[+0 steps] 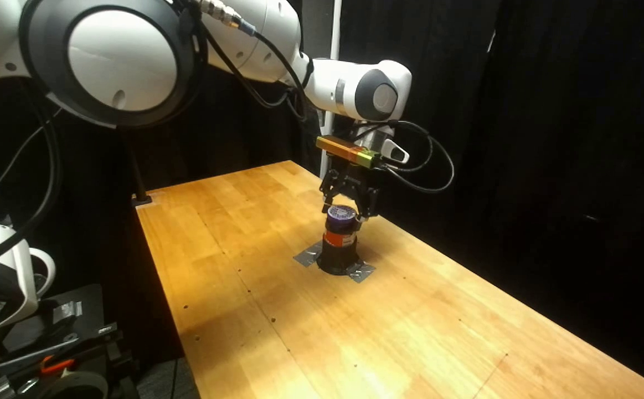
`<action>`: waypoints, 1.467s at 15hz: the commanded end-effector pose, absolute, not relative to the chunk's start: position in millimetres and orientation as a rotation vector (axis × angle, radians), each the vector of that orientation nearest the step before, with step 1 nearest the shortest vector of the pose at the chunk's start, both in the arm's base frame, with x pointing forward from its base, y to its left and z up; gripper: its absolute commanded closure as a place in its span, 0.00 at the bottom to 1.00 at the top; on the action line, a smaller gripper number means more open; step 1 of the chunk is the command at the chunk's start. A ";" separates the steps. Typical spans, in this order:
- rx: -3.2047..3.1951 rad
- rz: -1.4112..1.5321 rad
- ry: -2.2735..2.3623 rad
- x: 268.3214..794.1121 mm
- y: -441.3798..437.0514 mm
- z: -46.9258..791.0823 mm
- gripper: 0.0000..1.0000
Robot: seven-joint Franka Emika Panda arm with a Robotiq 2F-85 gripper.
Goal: Put the rubber band around jar.
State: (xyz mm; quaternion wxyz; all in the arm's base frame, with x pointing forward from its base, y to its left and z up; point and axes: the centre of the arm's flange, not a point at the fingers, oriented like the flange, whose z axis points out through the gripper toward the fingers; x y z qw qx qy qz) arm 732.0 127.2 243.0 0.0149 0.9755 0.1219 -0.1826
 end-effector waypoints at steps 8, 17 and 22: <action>2.948 -0.675 0.360 661.5 121.3 236.8 0.00; 2.998 -0.465 0.369 604.6 109.2 242.3 0.34; 2.999 -0.077 0.340 582.1 110.4 238.8 0.73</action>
